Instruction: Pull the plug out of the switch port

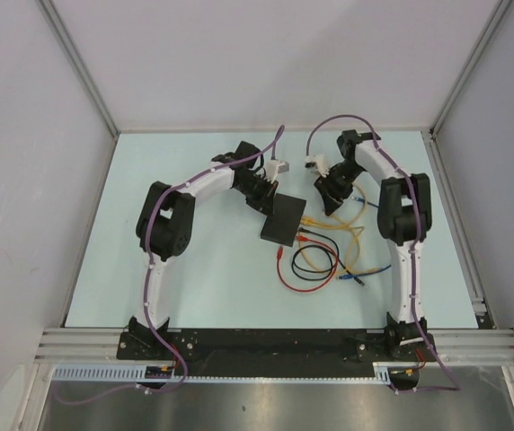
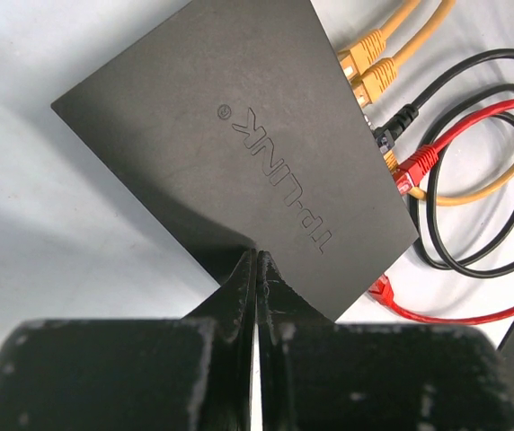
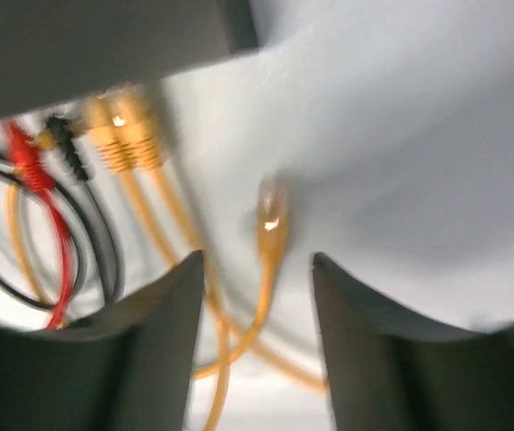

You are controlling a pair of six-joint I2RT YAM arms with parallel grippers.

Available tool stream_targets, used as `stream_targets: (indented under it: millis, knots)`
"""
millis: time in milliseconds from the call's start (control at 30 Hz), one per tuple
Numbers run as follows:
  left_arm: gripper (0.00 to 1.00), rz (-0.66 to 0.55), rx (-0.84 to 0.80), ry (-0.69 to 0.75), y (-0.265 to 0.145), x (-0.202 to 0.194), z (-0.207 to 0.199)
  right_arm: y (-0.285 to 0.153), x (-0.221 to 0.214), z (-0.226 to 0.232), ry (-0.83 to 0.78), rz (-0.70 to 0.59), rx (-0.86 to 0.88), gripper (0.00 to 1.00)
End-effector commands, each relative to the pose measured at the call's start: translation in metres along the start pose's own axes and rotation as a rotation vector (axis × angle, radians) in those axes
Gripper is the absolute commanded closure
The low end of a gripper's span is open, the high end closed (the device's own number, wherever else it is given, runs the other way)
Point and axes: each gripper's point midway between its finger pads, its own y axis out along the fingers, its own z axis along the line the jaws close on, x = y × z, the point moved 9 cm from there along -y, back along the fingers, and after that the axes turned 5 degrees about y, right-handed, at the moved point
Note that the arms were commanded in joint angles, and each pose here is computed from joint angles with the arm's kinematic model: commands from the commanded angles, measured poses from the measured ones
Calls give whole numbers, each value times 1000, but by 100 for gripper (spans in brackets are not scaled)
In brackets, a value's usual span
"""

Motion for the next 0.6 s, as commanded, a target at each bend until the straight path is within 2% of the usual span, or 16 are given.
stream_targets:
  millis: [0, 33, 100, 167, 367, 467, 567]
  knots:
    - [100, -4, 14, 20, 2, 5, 6, -101, 8, 2, 6, -432, -287, 38]
    - [100, -8, 16, 20, 2, 6, 6, -109, -4, 10, 116, -477, -307, 34]
    - [100, -15, 10, 18, 0, 8, 5, -122, -23, 5, 226, -498, -375, 35]
    - [99, -23, 4, 11, -2, 10, 4, -119, -61, 4, 390, -430, -428, 35]
    - [98, -37, -1, 2, -3, 15, 5, -83, -143, 35, 650, -244, -393, 36]
    - [98, -41, -1, 3, -3, 15, 5, -65, -153, 52, 656, -199, -308, 39]
    - [98, -35, -1, 6, -5, 14, 3, -53, -144, 60, 631, -191, -242, 39]
